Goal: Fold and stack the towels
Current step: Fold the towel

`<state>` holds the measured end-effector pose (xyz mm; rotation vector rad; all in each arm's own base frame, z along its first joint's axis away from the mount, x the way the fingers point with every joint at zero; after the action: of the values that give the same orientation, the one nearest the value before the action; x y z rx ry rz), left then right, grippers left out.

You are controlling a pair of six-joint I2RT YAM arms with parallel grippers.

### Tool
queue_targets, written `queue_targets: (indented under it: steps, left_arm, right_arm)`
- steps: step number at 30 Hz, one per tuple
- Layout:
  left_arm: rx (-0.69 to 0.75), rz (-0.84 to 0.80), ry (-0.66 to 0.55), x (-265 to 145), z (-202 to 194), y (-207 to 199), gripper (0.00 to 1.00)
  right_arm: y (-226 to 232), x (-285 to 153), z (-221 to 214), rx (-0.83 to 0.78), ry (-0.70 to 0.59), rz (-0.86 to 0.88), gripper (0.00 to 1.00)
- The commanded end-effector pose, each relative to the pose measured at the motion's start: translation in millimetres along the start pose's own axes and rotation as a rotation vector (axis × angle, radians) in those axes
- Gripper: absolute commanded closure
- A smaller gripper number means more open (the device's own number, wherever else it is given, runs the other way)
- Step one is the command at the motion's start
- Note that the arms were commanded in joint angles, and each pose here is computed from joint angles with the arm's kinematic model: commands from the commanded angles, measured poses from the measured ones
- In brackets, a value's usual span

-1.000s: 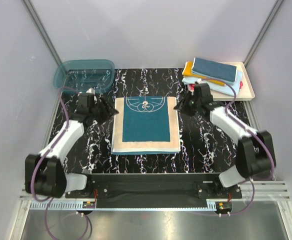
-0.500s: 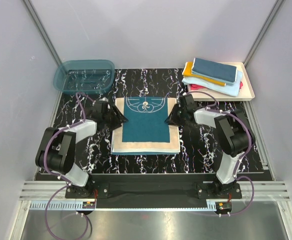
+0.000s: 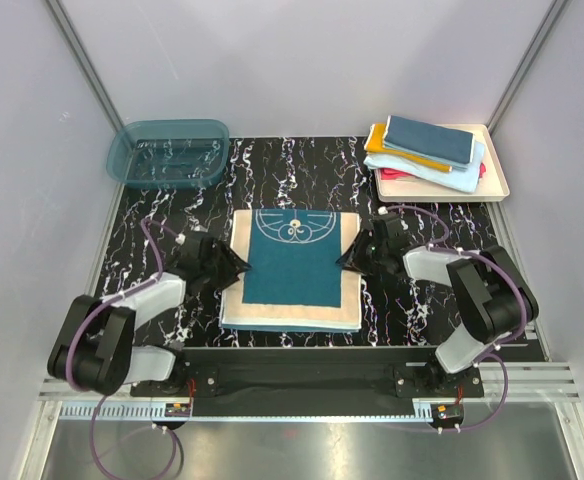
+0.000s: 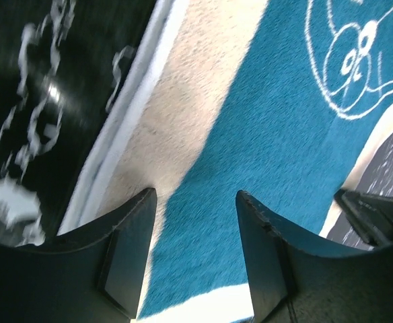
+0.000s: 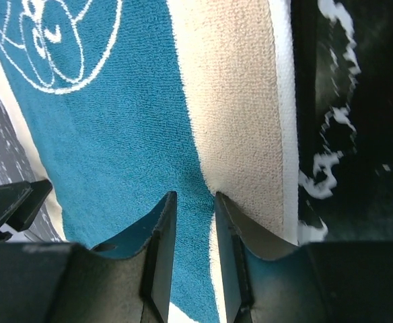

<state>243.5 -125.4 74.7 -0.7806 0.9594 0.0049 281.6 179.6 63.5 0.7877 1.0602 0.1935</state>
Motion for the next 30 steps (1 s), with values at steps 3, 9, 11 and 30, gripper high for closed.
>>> queue_targets:
  steps: [3, 9, 11, 30]
  left_arm:
    - [0.02, 0.077, -0.018, -20, 5, 0, 0.42]
    - [0.133, -0.067, -0.134, -32, 67, -79, 0.4]
    - [0.166, -0.087, -0.144, -23, 80, -95, 0.43]
    - [0.273, -0.355, 0.006, 124, 94, -129, 0.73]
  right_arm:
    - [-8, -16, -4, -0.024, 0.04, -0.124, 0.63]
    - [82, -22, 59, -0.121, -0.052, 0.046, 0.65]
    - [95, -10, 69, -0.128, -0.048, 0.092, 0.73]
    - [135, 125, 70, -0.098, 0.037, 0.422, 1.0]
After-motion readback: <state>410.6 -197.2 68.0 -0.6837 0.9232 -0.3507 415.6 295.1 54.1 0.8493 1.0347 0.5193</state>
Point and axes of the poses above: each gripper's point midway between its finger pads, its own x axis out along the fingers, its own y axis along the line the jaws close on, z = x × y, the point moved 6 cm from there along -x, back along the fingers, and after that the axes turned 4 degrees about x, right-handed, at the moved point
